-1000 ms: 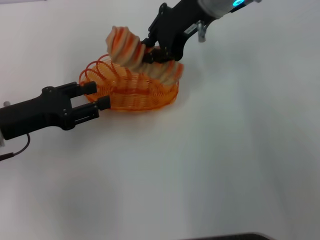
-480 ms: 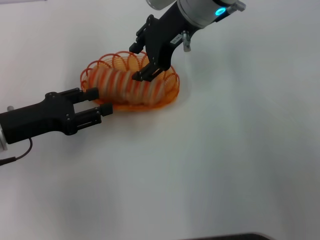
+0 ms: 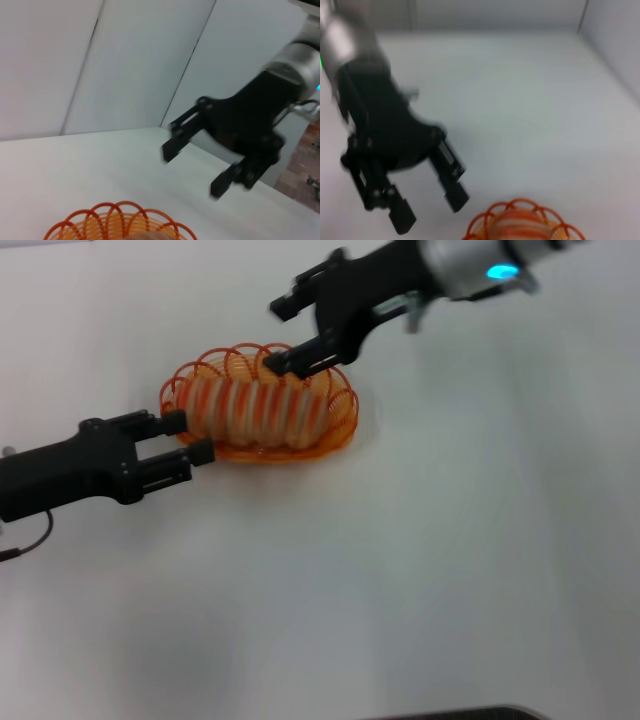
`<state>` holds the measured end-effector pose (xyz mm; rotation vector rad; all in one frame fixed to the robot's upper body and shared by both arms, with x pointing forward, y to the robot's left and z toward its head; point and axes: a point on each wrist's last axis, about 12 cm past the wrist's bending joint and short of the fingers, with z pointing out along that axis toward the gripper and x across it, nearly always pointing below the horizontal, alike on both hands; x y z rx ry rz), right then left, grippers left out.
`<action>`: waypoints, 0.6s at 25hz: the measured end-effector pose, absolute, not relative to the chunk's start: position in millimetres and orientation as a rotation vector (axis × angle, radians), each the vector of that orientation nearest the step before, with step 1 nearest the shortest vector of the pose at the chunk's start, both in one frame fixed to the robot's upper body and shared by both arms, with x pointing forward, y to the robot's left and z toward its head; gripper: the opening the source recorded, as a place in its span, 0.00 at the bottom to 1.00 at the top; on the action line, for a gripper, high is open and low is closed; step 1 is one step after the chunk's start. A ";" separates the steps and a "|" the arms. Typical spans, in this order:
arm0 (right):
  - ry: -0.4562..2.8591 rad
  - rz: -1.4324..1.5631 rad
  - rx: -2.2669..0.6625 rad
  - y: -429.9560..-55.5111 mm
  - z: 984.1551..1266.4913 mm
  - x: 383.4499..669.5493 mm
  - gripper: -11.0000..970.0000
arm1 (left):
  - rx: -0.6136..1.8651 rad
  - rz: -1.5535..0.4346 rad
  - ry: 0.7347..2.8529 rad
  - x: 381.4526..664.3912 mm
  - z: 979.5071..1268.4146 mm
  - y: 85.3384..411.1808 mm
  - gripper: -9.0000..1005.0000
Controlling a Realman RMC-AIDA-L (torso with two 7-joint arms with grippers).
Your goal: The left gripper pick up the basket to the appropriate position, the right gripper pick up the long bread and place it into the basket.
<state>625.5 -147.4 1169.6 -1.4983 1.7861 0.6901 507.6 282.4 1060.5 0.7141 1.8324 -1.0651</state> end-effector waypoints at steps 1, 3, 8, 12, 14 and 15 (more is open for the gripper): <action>1.787 0.743 -1.416 -160.7 1166.3 621.1 0.71 | 0.713 -1.057 1.836 508.3 1061.0 284.5 0.63; 1.796 0.823 -1.282 -185.6 1157.2 611.0 0.71 | 0.704 -1.036 1.846 509.2 1062.1 290.0 0.63; 1.755 0.960 -0.989 -246.3 1124.7 566.2 0.71 | 0.654 -0.987 1.850 509.6 1065.1 304.2 0.64; 1.703 0.981 -0.828 -270.6 1089.6 529.5 0.70 | 0.634 -0.957 1.857 512.4 1065.0 307.6 0.64; 1.692 0.982 -0.754 -276.0 1068.9 512.6 0.70 | 0.626 -0.946 1.864 514.0 1064.2 307.8 0.64; 1.685 0.975 -0.727 -278.1 1061.2 506.1 0.70 | 0.621 -0.943 1.868 514.4 1063.3 307.4 0.64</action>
